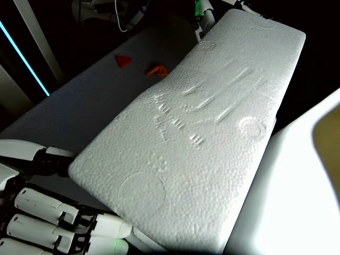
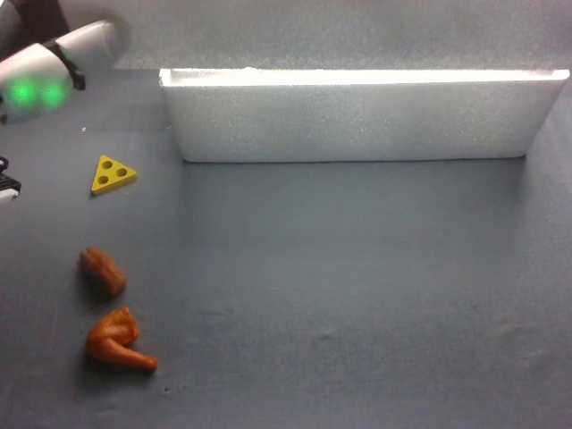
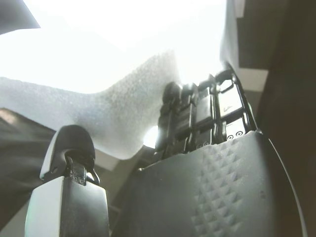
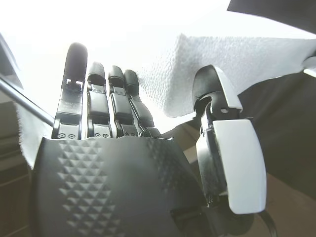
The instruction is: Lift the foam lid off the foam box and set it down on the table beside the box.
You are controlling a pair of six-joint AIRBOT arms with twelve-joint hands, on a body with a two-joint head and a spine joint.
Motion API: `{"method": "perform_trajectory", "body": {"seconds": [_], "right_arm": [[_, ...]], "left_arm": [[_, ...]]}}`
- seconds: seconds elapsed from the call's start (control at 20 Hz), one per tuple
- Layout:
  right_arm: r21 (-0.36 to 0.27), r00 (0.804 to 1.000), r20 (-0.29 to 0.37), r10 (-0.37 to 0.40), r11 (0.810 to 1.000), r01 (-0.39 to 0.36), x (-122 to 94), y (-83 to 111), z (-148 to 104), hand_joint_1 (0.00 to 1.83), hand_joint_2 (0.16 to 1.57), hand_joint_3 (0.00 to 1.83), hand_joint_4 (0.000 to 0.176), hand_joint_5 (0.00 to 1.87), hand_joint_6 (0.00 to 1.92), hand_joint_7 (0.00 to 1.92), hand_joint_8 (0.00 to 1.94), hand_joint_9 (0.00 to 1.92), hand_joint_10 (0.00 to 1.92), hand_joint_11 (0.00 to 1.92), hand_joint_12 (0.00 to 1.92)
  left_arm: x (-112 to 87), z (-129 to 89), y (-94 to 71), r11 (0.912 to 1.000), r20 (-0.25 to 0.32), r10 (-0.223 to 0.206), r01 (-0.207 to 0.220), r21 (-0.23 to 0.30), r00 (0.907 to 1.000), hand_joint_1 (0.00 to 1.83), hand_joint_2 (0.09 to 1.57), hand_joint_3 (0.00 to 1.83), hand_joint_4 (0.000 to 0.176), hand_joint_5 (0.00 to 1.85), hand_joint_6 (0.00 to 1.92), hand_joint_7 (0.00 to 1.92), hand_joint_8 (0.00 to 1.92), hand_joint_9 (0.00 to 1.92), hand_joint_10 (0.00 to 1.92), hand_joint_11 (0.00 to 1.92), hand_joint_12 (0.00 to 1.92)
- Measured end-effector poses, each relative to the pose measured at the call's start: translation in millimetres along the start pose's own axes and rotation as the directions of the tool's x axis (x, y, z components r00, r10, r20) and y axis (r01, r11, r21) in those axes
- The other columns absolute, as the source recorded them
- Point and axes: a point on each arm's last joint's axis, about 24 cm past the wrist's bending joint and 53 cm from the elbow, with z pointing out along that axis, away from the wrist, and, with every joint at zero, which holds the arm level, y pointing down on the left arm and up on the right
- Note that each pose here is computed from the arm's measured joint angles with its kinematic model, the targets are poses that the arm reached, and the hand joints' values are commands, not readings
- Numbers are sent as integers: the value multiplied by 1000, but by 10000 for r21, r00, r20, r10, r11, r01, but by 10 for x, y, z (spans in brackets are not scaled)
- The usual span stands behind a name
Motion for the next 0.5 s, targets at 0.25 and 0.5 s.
{"method": "perform_trajectory", "body": {"seconds": [0.25,0.5], "right_arm": [[142,9985,-511,-173,9997,181,123,-11,-170,437,1288,2,0,0,697,65,106,0,283,0,1584],[245,9954,-869,-399,9988,422,167,-5,-336,415,1294,0,0,0,645,94,91,0,355,0,1468]], "left_arm": [[72,-173,29,9997,-284,73,-79,-239,9996,219,1252,0,0,231,1,55,1,21,2,0,174],[121,-283,-5,9995,-523,158,-171,-256,9985,190,1227,0,0,222,0,8,0,0,0,0,0]]}}
